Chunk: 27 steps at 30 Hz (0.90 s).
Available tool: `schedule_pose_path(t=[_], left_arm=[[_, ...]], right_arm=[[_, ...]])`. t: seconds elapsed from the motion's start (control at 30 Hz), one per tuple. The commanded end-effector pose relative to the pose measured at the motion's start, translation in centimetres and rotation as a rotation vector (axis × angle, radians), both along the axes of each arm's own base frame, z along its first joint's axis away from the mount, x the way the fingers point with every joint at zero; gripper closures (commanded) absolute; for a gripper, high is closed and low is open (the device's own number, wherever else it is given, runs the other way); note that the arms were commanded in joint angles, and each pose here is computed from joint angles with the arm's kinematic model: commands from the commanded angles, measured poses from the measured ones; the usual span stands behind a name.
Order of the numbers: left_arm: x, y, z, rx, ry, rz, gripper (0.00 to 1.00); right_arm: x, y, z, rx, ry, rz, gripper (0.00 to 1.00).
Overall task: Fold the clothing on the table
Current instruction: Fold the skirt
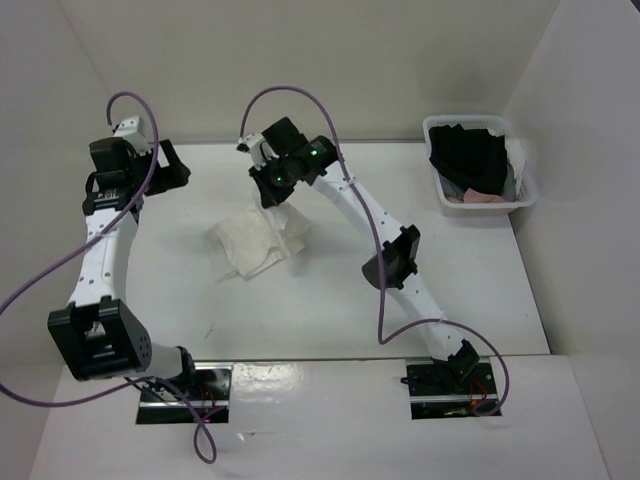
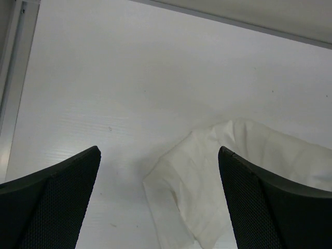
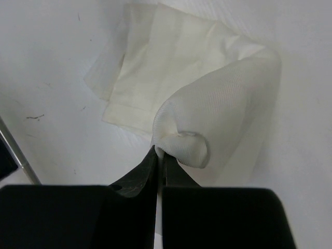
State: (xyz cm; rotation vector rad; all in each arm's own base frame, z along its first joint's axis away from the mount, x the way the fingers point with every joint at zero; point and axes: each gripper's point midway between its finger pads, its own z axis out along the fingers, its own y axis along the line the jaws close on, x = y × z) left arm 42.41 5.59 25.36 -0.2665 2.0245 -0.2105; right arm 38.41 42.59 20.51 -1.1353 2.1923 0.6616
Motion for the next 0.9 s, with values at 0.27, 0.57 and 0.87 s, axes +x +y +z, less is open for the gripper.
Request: schedule_pose_path(t=[0.27,0.57,0.87], left_arm=[[-6.2,-0.2,0.0,0.118,0.048,-0.064,0.00],[-7.4,-0.4,0.7,0.149,0.005,-0.071,0.00],[-8.4,-0.2,0.5,0.162,0.008,-0.058,0.00]], right_arm=[[-4.8,7.0,-10.1,0.022,0.180,0.210,1.00],[-10.2,8.7,-4.6,0.158,0.204,0.435,1.00],[-10.5,8.8,-3.7,0.154,0.192,0.424,1.00]])
